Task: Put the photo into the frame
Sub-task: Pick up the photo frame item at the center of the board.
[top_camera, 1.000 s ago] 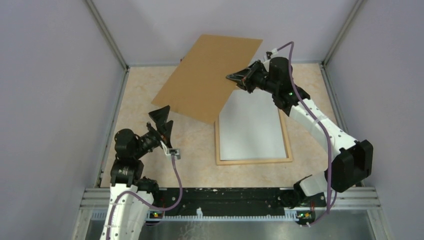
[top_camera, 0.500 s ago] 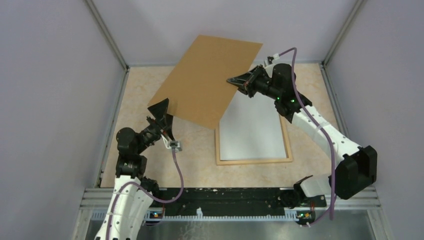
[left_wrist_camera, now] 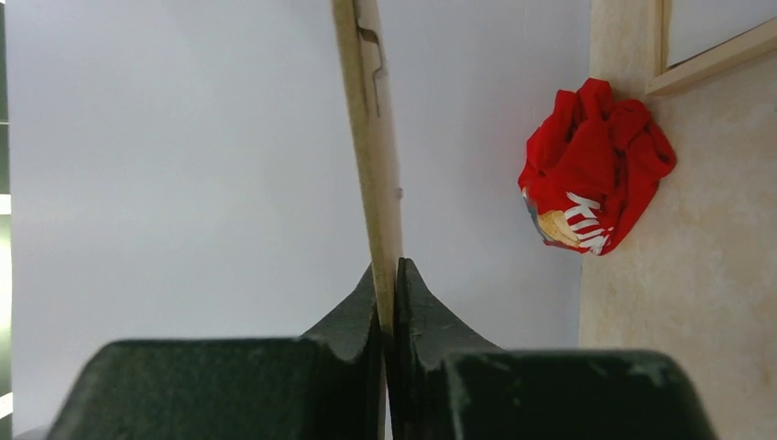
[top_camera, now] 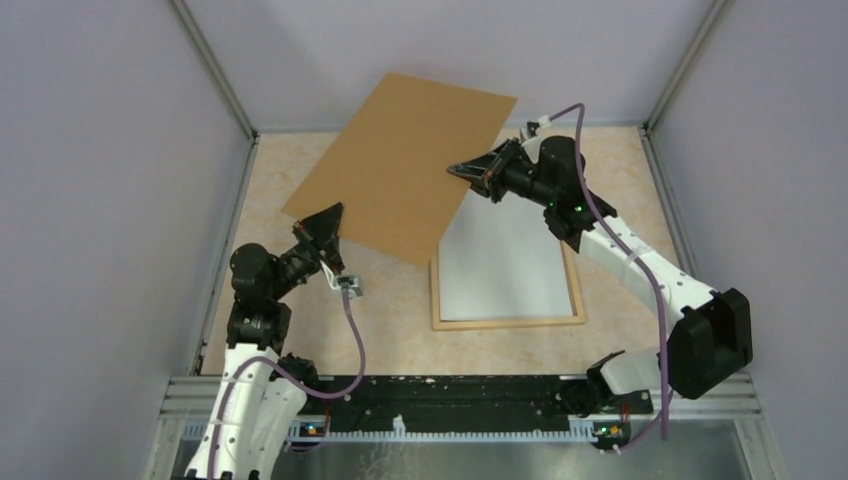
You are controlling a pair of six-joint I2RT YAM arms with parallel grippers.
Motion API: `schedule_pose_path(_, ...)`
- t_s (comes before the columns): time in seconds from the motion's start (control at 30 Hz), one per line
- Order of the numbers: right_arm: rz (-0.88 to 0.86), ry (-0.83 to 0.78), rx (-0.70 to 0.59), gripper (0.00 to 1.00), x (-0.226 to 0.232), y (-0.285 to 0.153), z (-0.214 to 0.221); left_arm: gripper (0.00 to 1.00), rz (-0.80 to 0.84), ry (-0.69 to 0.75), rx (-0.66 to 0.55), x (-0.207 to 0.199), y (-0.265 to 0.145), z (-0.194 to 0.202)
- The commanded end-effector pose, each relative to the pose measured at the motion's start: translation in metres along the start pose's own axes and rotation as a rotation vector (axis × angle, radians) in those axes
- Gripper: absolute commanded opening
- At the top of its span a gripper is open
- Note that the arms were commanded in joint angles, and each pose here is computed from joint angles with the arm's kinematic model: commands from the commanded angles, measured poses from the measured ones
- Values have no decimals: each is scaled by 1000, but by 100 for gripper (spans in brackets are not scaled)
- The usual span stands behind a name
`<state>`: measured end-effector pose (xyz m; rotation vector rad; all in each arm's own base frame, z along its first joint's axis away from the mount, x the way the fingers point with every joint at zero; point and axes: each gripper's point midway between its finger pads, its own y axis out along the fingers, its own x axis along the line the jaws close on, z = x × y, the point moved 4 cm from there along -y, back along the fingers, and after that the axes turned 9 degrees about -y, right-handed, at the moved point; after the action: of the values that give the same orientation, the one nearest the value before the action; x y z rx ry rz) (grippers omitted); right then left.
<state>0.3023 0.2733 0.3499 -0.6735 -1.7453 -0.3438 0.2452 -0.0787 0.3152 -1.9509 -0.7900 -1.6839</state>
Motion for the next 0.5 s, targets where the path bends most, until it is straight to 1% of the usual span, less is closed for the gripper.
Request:
schedule_pose_path(0.0,-126,-63,39,10,25,-6,8,0,-12,48,-48,16,3,-9)
schedule_pose_path(0.1,-104,-129,89,29,19,-2,11,0,-8,36,-32,24,4,-7)
schedule_pose_path(0.27,-20,-353,156,59,16,-5,7,0,-6,-17,0,45,6,-3)
schedule_pose_path(0.37,20,-509,205,68,18,-11,2,0,-8,-89,11,54,7,-3)
schedule_pose_path(0.47,57,-669,226,81,24,-20,-5,0,-9,-126,18,61,8,-2)
